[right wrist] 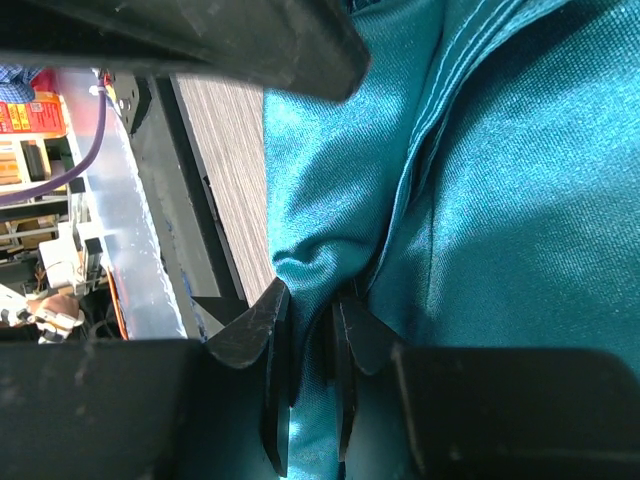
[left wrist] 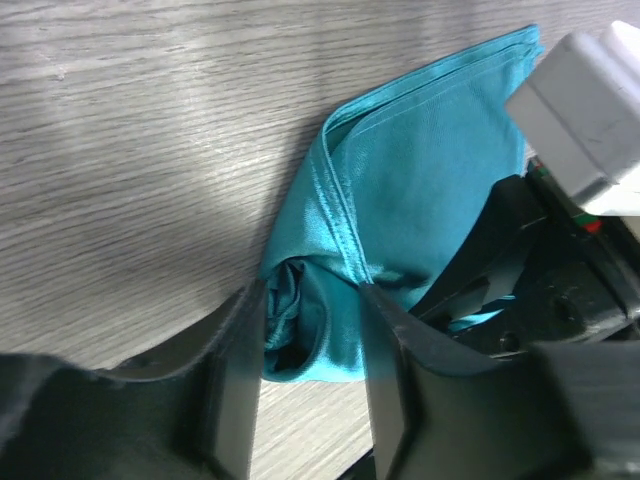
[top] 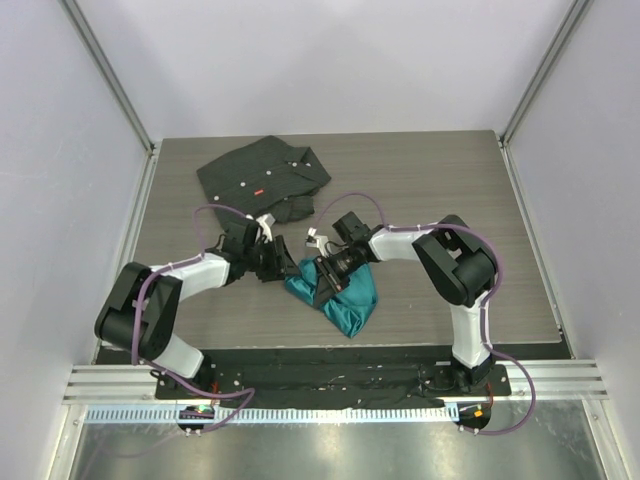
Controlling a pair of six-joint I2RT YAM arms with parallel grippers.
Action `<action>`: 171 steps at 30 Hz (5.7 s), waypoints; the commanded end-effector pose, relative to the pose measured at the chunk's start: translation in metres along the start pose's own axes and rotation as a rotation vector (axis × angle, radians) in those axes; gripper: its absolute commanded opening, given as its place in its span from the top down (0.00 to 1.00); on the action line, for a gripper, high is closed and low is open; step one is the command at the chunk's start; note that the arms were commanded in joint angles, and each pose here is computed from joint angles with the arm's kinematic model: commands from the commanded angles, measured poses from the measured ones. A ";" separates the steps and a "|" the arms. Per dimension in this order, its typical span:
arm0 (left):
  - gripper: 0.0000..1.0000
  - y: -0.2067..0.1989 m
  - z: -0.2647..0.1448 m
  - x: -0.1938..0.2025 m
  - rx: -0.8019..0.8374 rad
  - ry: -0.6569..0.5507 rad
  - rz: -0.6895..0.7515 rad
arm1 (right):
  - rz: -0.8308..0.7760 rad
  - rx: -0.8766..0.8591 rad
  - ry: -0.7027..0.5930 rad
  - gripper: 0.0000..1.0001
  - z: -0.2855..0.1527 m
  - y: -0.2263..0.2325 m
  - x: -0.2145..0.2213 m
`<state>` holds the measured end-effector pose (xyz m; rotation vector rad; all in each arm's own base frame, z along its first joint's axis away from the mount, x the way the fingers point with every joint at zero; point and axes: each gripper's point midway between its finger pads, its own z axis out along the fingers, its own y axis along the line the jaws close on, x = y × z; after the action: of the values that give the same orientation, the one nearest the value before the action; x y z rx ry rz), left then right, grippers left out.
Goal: Fold the napkin, place the utensils inside, and roll it up
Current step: Roll the napkin with the utensil
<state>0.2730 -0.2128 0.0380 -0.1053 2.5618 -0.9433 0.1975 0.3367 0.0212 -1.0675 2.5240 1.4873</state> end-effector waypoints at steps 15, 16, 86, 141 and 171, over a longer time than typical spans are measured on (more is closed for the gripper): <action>1.00 -0.004 0.010 -0.001 -0.007 0.060 -0.030 | -0.007 0.359 -0.065 0.50 -0.041 -0.019 -0.021; 1.00 0.000 0.009 0.005 -0.033 0.086 -0.051 | -0.047 0.419 -0.099 0.43 -0.051 -0.015 -0.034; 0.31 -0.005 -0.042 -0.028 -0.016 -0.092 -0.051 | -0.134 0.056 0.042 0.77 0.036 0.027 0.019; 1.00 0.027 -0.009 0.039 -0.110 0.112 -0.192 | -0.187 0.514 -0.125 0.36 -0.053 0.006 -0.037; 1.00 0.025 -0.008 0.029 -0.137 0.129 -0.188 | -0.621 0.983 0.047 0.50 0.004 0.000 0.005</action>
<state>0.2407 -0.1998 0.0203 -0.3528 2.7722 -0.9215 0.1899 0.3370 0.0265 -1.4026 2.1178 0.0280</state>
